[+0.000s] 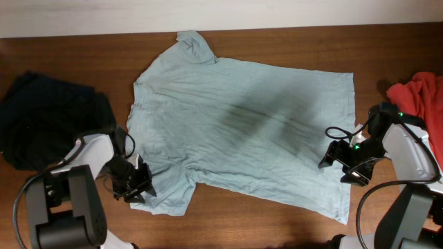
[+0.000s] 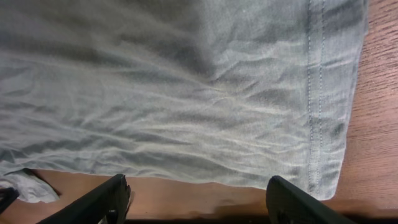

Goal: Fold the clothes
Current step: 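Grasp the shirt's bottom left and bottom right hem corners with both grippers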

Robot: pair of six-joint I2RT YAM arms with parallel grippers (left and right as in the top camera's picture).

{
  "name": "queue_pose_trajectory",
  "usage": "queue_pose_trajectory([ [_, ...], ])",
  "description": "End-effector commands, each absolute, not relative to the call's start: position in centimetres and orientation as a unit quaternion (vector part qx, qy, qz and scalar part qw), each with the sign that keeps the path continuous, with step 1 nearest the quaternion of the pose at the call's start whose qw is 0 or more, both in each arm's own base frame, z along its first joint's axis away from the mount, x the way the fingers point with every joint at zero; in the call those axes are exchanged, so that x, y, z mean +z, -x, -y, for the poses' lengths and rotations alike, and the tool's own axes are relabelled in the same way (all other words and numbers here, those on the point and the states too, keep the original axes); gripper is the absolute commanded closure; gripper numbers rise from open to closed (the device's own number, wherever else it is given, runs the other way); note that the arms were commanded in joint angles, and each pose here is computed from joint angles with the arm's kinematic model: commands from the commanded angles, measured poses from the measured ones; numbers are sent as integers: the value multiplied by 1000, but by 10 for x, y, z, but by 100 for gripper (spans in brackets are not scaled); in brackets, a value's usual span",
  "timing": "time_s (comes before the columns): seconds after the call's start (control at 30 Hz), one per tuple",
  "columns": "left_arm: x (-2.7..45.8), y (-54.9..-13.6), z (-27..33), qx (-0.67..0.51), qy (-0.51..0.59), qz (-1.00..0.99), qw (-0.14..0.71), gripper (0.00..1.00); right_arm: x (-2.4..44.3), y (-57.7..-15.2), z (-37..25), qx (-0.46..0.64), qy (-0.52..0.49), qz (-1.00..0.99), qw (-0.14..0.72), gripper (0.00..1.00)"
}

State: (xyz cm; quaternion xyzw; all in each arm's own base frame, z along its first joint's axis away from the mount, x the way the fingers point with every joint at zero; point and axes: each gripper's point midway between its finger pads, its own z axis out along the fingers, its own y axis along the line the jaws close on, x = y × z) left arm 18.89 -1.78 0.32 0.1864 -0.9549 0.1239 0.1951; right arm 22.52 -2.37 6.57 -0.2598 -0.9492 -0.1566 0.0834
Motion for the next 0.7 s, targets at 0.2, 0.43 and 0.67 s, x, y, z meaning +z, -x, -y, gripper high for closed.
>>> queue_pose_trajectory([
  [0.2, -5, -176, 14, 101, -215, 951, 196, 99, 67, -229, 24, -156, 256, 952, 69, 23],
  [0.43, 42, -198, -7, 75, -220, 965, 119, 100, 69, -218, 19, -159, 268, 945, 97, 12],
  [0.67, 59, -196, -9, 77, -223, 967, 92, 82, 64, -189, 3, -174, 303, 923, 159, 16],
])
